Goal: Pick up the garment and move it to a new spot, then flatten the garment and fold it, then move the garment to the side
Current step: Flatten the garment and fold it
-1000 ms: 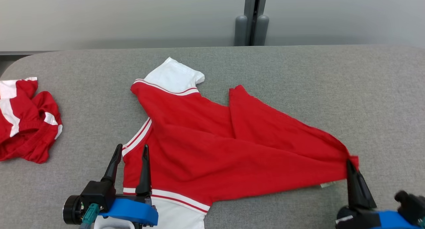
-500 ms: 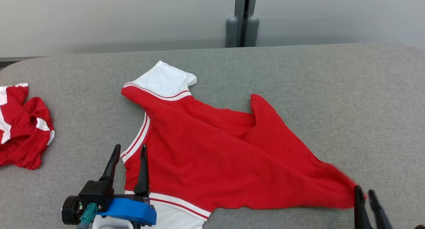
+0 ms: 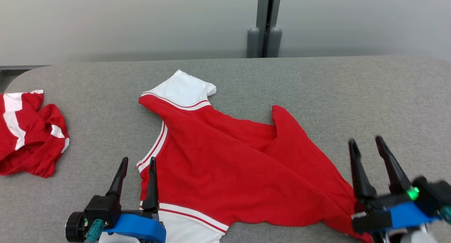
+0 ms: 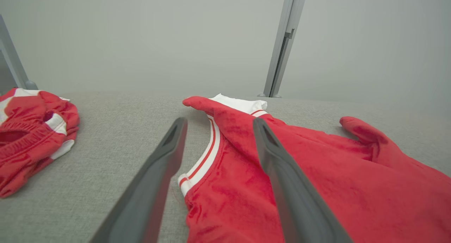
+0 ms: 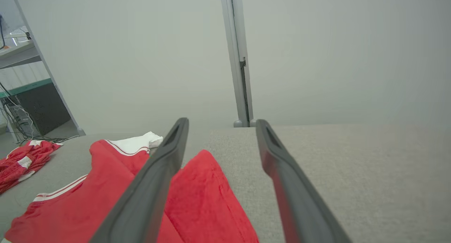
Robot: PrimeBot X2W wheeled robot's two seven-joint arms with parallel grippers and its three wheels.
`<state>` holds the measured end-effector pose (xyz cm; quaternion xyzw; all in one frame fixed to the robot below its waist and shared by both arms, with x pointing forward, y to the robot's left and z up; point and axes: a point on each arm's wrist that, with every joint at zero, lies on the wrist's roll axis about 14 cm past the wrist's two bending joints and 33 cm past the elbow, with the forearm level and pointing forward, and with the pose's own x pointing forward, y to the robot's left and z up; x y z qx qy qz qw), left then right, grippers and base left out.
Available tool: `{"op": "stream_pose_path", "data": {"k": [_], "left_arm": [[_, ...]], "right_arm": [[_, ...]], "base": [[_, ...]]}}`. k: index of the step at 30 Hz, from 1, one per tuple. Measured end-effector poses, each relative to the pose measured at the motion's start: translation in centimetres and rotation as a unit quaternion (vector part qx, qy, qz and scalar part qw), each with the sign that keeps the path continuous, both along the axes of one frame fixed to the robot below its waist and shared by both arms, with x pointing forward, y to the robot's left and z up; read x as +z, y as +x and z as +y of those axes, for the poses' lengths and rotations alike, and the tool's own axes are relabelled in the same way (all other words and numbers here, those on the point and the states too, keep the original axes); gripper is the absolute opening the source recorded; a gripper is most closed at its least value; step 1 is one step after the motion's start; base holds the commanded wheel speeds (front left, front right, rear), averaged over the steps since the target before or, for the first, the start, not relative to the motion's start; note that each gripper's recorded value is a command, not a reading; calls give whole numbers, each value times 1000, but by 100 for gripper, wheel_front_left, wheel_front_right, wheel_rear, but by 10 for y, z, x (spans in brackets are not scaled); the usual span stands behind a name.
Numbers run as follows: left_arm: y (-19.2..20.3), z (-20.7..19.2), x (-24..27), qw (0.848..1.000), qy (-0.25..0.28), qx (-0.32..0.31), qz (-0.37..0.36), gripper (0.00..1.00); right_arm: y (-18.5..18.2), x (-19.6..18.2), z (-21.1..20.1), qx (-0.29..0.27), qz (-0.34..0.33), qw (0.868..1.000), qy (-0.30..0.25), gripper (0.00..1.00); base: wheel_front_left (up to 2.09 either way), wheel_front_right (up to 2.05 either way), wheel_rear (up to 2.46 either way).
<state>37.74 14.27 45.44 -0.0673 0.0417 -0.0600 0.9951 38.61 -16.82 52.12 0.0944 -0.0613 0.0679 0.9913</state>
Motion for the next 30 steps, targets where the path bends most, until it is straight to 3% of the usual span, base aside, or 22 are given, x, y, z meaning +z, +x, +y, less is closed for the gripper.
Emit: {"op": "stream_pose_path", "data": {"k": [3,7,17,22,30], "left_arm": [[-1,4,-2,1000,1,5,3,100],[-1,7,-4,1000,2,10,7,100],[1,15,-8,1000,-1,24,14,100],[3,23,-9,999,-3,38,16,100],[-1,36,-14,998,1,60,26,100]], "right_arm": [[30,19,25,47,-20,998,-46,100],[58,16,47,82,4,994,-77,100],[116,-27,75,126,98,976,-150,100],[132,-69,81,139,171,958,-183,100],[127,-133,85,158,276,922,-220,100]], "base": [[0,0,0],[0,0,0],[0,0,0],[0,0,0],[0,0,0]]}}
